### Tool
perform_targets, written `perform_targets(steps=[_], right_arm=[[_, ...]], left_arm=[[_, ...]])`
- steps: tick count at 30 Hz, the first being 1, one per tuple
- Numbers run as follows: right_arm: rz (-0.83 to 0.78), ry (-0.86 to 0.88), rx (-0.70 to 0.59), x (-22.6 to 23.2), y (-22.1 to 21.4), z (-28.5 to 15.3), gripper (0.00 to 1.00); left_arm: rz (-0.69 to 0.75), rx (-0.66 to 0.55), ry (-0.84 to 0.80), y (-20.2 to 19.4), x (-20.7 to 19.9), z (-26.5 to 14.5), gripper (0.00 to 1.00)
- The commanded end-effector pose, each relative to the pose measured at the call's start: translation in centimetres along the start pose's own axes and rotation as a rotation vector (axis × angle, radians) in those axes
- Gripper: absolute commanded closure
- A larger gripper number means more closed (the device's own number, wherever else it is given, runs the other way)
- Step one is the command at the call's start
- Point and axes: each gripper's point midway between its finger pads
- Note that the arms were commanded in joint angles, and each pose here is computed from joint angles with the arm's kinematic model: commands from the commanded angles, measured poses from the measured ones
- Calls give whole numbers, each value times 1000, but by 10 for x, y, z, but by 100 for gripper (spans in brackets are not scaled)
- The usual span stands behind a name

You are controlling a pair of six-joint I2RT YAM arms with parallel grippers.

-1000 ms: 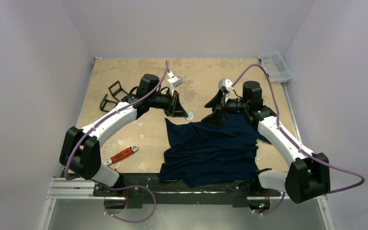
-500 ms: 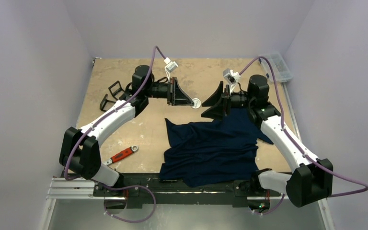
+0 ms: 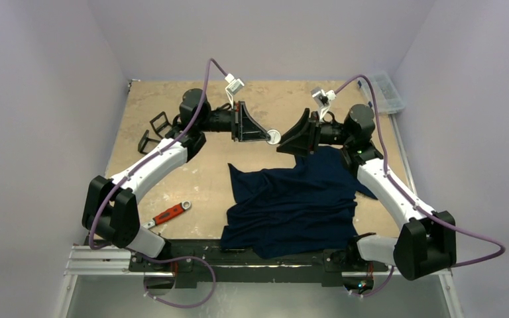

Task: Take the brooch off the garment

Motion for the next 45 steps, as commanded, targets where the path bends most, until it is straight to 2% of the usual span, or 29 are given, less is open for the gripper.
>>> perform_targets(steps=[1,5,14,17,24,26,30,34,45], right_arm=[[-2,3,-37,3,9,1,50],[10,-1,-40,2,9,1,50],[6,25,-55,8,14,1,61],[8,27,-58,8,14,1,66],[22,35,-54,7,12,2,85],[24,40,-53,7,11,2,85],[15,64,-39,11,9,1,75],[12,69,-33,15,8,-2,69],[11,60,-57,12,17,-7,71]], left_arm=[[104,-40,-57,20,-29,1,100],[111,-34,-65,17,-34,2,100],[125,-21,-77,12,-41,8,100],[146,-16,-82,11,-44,9,100],[166,-13,-84,10,-46,8,100],[174,-12,-81,10,-47,8,100],[159,-19,-75,11,-45,7,100],[141,-33,-66,14,-41,6,100],[138,-28,-73,17,-37,8,100]])
Point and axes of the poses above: each gripper's point midway between its finger pads, its own z axis out along the fingers, its own x axis along the line the jaws close on, y = z × x, and after that the axes turned 1 degree about -z, right-handed
